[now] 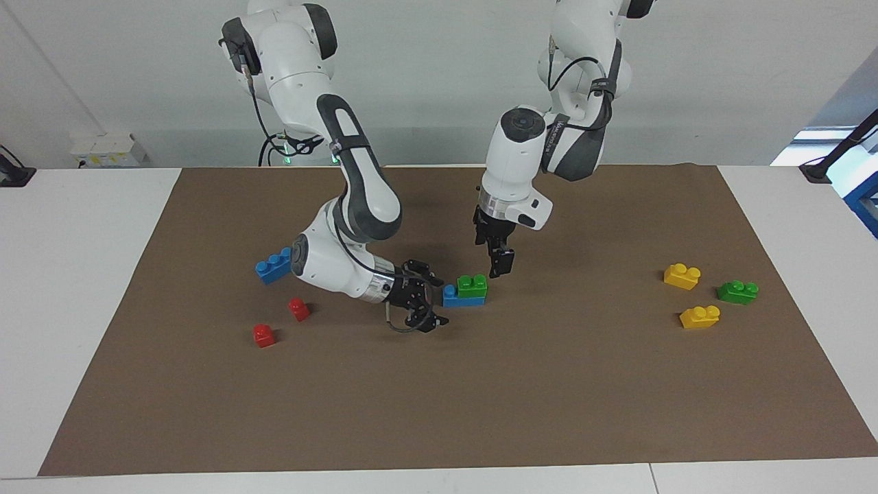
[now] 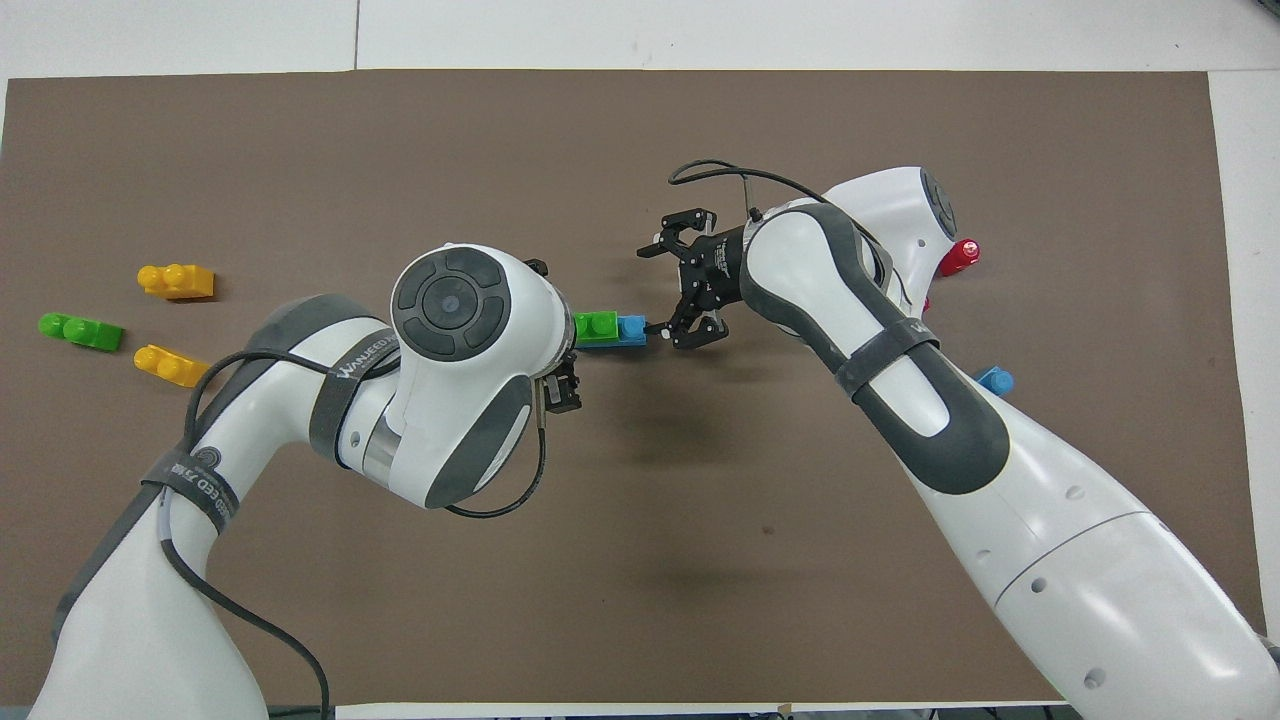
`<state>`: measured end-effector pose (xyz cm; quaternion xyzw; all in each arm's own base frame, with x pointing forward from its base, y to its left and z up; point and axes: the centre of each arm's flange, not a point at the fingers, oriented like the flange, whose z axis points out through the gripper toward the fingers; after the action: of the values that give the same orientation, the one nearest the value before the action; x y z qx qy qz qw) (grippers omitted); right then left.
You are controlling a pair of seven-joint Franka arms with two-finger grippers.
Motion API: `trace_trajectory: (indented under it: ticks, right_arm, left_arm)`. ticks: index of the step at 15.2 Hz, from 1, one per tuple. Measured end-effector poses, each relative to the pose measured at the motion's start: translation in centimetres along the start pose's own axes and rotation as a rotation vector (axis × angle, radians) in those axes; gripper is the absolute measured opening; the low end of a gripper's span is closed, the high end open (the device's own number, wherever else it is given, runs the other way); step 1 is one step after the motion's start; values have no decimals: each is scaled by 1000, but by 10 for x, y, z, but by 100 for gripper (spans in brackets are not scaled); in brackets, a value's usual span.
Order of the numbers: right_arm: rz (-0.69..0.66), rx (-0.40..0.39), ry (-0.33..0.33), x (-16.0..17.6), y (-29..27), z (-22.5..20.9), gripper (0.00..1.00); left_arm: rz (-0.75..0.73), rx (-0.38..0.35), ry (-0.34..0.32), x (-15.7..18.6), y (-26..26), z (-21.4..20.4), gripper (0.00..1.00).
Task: Remove green block with left arm and hold with right
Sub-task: 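Lower the right gripper onto the blue block while the left gripper descends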
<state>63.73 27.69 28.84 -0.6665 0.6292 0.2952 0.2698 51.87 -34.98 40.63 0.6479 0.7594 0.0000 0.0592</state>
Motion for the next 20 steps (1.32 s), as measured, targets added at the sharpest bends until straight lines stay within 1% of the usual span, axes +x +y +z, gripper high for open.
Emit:
trace_trajectory:
  ticks: [4, 6, 9, 13, 16, 20]
  right_arm:
    - [0, -12, 1, -5, 10, 1, 100]
    - [7, -11, -19, -8, 18, 4, 100]
    - [3, -8, -48, -2, 29, 5, 100]
    - [-6, -4, -35, 6, 36, 6, 100]
    - [-3, 6, -28, 13, 39, 9, 100]
    - [6, 28, -33, 16, 42, 14, 100]
  left_arm:
    - [4, 7, 10, -6, 8, 15, 100]
    - [3, 8, 11, -8, 10, 18, 100]
    - [-2, 11, 15, -8, 11, 22, 100]
    - [-13, 5, 37, -10, 10, 30, 100]
    - [-18, -3, 35, -15, 11, 29, 100]
    - [-18, -1, 37, -16, 12, 32, 100]
